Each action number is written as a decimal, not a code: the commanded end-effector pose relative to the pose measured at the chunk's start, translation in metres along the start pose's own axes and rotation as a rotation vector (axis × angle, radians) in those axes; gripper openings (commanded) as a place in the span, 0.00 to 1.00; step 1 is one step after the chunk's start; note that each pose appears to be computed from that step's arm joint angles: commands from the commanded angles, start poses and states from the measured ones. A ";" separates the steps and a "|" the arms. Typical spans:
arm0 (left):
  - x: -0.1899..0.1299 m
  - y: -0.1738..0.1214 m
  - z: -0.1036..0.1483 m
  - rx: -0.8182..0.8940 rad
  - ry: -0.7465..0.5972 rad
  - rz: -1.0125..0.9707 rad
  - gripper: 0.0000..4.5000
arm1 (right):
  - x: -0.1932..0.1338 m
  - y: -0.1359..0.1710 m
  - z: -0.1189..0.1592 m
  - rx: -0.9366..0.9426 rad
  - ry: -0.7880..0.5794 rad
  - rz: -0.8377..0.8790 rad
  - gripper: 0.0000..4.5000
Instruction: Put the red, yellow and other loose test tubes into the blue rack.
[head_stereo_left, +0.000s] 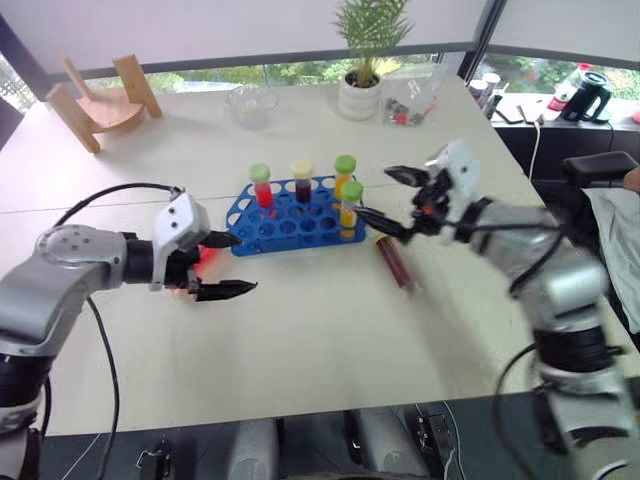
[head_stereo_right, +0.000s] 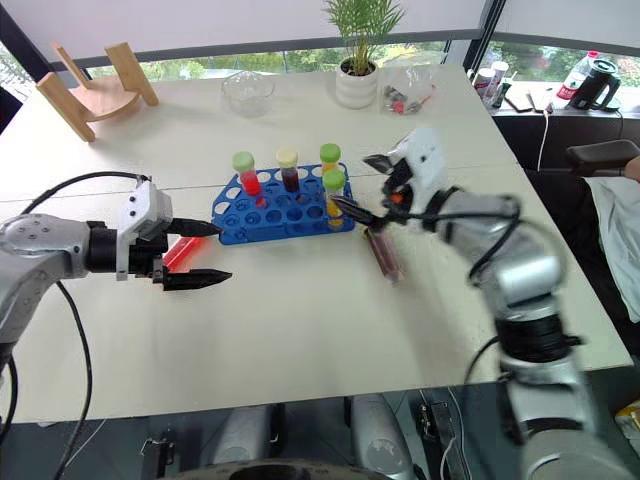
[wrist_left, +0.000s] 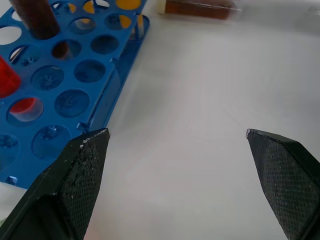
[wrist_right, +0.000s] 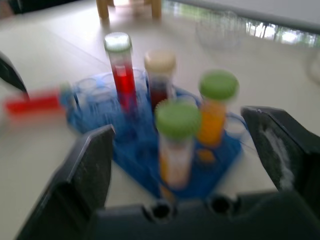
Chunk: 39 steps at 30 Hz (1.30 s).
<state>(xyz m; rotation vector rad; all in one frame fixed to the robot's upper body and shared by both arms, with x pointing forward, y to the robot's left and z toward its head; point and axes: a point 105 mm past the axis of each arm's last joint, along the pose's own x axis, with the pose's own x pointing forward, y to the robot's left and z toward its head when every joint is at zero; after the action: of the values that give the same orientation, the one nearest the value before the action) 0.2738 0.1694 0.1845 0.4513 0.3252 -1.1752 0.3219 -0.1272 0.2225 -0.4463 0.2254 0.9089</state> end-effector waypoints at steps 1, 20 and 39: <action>-0.002 -0.006 0.024 0.129 -0.029 -0.040 1.00 | -0.003 0.020 -0.016 0.111 0.239 0.179 0.99; 0.032 -0.030 0.008 0.028 -0.138 0.042 1.00 | 0.045 -0.028 -0.084 0.405 0.744 0.107 0.99; 0.018 -0.009 -0.010 -0.007 -0.096 0.121 1.00 | 0.018 0.022 -0.029 -0.083 0.313 0.545 0.19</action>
<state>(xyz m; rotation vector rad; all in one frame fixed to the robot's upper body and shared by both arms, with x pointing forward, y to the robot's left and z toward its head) 0.2684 0.1495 0.1503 0.3695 0.2674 -1.0883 0.3321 -0.1488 0.1446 -0.6064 0.8566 1.2039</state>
